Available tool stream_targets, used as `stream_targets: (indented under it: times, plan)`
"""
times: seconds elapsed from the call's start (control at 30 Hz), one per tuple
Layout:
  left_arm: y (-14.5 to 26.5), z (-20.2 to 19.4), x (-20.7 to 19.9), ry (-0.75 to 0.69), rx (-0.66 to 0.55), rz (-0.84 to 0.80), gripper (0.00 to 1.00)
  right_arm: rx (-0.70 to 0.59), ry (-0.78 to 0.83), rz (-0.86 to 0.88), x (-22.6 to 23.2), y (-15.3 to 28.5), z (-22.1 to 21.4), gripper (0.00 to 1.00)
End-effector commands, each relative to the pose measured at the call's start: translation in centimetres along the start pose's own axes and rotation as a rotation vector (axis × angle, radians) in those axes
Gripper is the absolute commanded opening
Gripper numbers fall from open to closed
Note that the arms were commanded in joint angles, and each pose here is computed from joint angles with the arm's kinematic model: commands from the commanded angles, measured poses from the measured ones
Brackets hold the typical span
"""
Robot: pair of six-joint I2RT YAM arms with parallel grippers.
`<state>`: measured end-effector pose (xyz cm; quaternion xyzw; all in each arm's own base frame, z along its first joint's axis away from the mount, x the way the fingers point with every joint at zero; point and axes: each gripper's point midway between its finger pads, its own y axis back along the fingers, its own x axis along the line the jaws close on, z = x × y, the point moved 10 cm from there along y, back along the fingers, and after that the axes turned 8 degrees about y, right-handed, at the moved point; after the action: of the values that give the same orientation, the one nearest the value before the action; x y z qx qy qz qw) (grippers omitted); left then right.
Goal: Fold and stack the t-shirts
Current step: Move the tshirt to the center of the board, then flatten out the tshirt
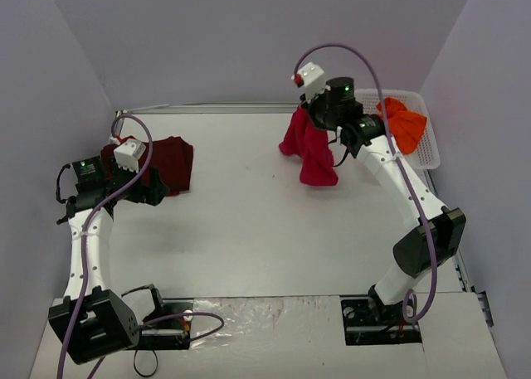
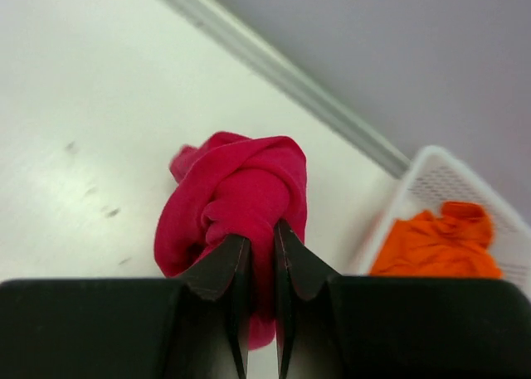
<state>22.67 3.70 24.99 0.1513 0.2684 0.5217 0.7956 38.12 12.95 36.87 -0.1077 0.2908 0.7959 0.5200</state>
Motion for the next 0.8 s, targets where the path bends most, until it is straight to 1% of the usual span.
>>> stream_targets:
  times: [0.0, 0.07, 0.1, 0.13, 0.17, 0.2, 0.23, 0.4, 0.53, 0.57, 0.6, 0.67, 0.7, 0.77]
  plan:
    - [0.4, 0.5, -0.2, -0.027, -0.031, -0.014, 0.94, -0.033, 0.043, 0.145, 3.2, 1.7, 0.0, 0.0]
    - [0.4, 0.5, -0.2, -0.027, -0.033, -0.017, 0.94, -0.009, 0.042, 0.237, 5.4, 1.3, -1.1, 0.09]
    - [0.4, 0.5, -0.3, -0.029, -0.034, -0.018, 0.94, 0.007, 0.049, 0.287, 6.3, 1.1, -1.7, 0.21]
    - [0.4, 0.5, -0.3, -0.029, -0.034, -0.02, 0.94, 0.049, 0.056, 0.346, 7.2, 1.0, -2.7, 0.63]
    - [0.4, 0.6, -0.3, -0.029, -0.035, -0.021, 0.94, 0.059, 0.057, 0.374, 7.8, 1.0, -3.0, 0.76]
    - [0.4, 0.6, -0.3, -0.029, -0.035, -0.023, 0.94, 0.076, 0.049, 0.369, 8.0, 0.8, -3.3, 0.83]
    - [0.4, 0.5, -0.2, -0.029, -0.033, -0.023, 0.94, 0.09, 0.052, 0.362, 7.9, 0.7, -3.7, 0.85]
    - [0.1, 0.6, -0.3, -0.017, -0.028, -0.045, 0.94, 0.116, 0.052, 0.308, 7.0, 0.9, -4.2, 0.85]
    - [0.0, 0.7, -0.3, -0.017, -0.025, -0.052, 0.94, 0.136, 0.04, 0.316, 7.1, 1.1, -4.9, 0.84]
    - [-0.1, 0.6, -0.3, -0.014, -0.02, -0.055, 0.94, 0.152, 0.036, 0.332, 7.5, 1.1, -5.5, 0.84]
    - [-0.2, 0.6, -0.4, -0.011, -0.016, -0.06, 0.94, 0.162, 0.032, 0.362, 7.8, 1.3, -5.9, 0.8]
    - [-0.2, 0.6, -0.4, -0.012, -0.015, -0.067, 0.94, 0.187, 0.038, 0.417, 8.5, 1.5, -6.6, 0.76]
    - [-0.2, 0.6, -0.5, -0.011, -0.013, -0.07, 0.94, 0.236, 0.033, 0.491, 9.2, 1.6, -7.4, 0.74]
    - [-0.2, 0.6, -0.5, -0.013, -0.013, -0.07, 0.94, 0.293, 0.058, 0.6, 10.2, 1.8, -8.2, 0.71]
